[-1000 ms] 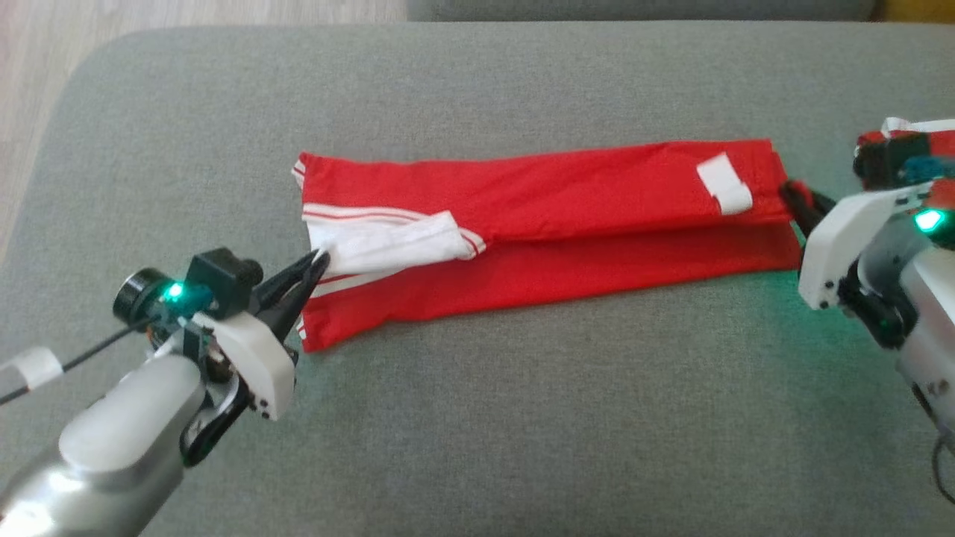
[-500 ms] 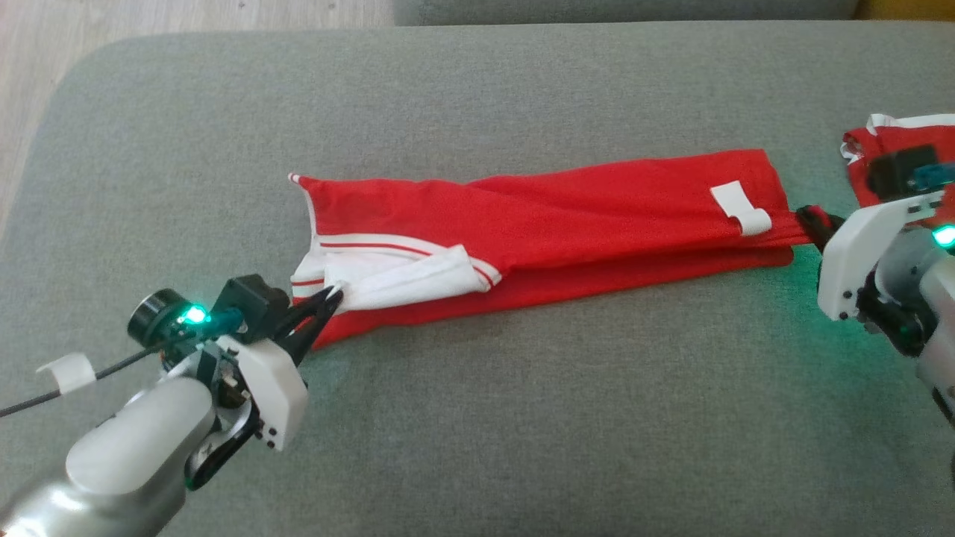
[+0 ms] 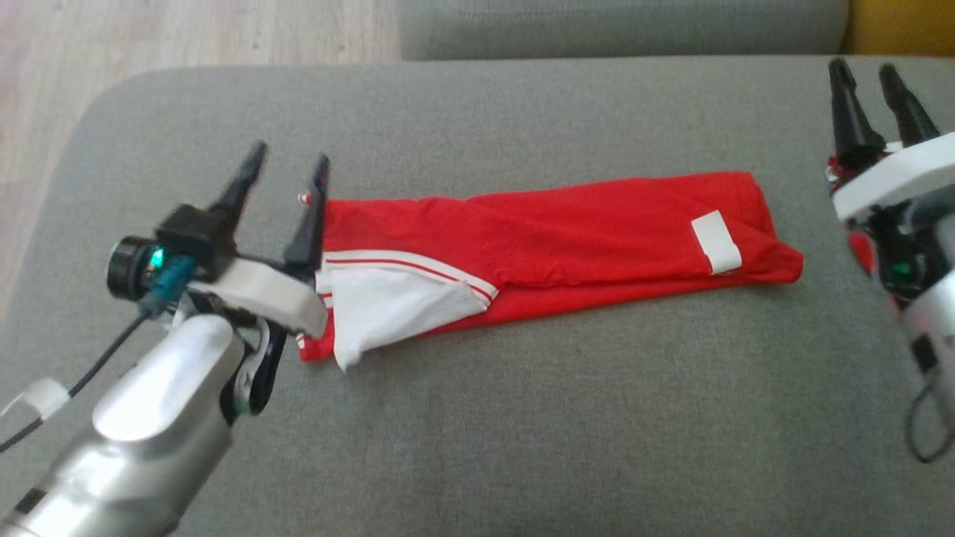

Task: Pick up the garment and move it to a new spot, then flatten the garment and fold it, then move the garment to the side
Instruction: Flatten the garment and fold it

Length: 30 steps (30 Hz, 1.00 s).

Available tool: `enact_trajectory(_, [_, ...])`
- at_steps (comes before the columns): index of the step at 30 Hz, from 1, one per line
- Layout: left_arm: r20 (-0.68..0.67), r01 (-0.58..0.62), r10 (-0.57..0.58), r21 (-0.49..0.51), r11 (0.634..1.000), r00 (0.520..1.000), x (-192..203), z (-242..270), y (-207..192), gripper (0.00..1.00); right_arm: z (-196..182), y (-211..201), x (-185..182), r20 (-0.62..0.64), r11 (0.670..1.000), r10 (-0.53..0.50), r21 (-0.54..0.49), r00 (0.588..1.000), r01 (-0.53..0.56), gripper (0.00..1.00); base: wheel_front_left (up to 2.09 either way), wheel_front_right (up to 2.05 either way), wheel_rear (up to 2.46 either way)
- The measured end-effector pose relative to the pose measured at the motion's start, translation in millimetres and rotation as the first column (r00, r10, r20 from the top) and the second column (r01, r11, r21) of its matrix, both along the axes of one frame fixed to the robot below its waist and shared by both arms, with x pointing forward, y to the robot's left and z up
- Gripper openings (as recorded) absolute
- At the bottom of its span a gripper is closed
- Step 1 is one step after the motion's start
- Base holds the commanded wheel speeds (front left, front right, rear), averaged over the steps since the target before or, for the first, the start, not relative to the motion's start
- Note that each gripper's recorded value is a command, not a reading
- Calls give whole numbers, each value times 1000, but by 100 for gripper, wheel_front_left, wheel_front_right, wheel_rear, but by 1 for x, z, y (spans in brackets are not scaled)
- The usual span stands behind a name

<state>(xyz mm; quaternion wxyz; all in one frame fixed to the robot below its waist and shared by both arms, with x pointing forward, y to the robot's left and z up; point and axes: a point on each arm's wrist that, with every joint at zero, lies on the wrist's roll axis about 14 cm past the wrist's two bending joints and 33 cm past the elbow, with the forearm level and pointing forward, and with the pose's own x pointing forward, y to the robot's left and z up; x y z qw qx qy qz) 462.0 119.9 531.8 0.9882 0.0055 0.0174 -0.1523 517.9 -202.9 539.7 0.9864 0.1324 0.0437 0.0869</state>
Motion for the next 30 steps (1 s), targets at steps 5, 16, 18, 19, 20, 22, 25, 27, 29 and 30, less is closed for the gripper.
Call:
enact_trajectory(5, [77, -116, 127, -130, 985, 989, 0, 32, 14, 100, 30, 19, -4, 124, 995, -24, 99, 992, 12, 100, 0, 0, 0])
enact_trajectory(16, [30, -307, 322, -231, 923, 946, -66, -3, 52, 100, -19, 53, -76, 135, 989, -93, 129, 986, 76, 100, 0, 0, 0])
enact_trajectory(18, [6, -317, 325, -206, 926, 946, -78, -17, 53, 100, -38, 49, -95, 97, 989, -110, 109, 989, 99, 100, 0, 0, 0])
enact_trajectory(19, [-2, -316, 322, -202, 927, 947, -82, -22, 51, 100, -44, 47, -102, 86, 991, -110, 89, 990, 103, 100, 0, 0, 0])
enact_trajectory(20, [-11, -315, 320, -206, 926, 947, -85, -25, 50, 100, -49, 45, -107, 76, 991, -113, 77, 991, 107, 100, 0, 0, 0])
enact_trajectory(22, [-17, -302, 305, -193, 934, 952, -90, -32, 45, 100, -57, 47, -115, 60, 994, -101, 58, 993, 98, 100, 0, 0, 0])
enact_trajectory(25, [-30, -297, 296, -185, 937, 955, -93, -40, 44, 100, -59, 59, -119, 57, 996, -67, 60, 996, 64, 100, 0, 0, 0])
enact_trajectory(27, [-30, -297, 297, -176, 938, 954, -90, -42, 46, 100, -57, 62, -117, 62, 996, -60, 64, 996, 56, 100, 0, 0, 0])
enact_trajectory(29, [-34, -298, 297, -182, 937, 954, -87, -44, 46, 100, -60, 62, -114, 56, 997, -59, 51, 997, 56, 100, 0, 0, 0])
enact_trajectory(30, [-35, -298, 297, -183, 937, 954, -85, -45, 45, 100, -65, 61, -113, 46, 998, -58, 33, 997, 57, 100, 0, 0, 0])
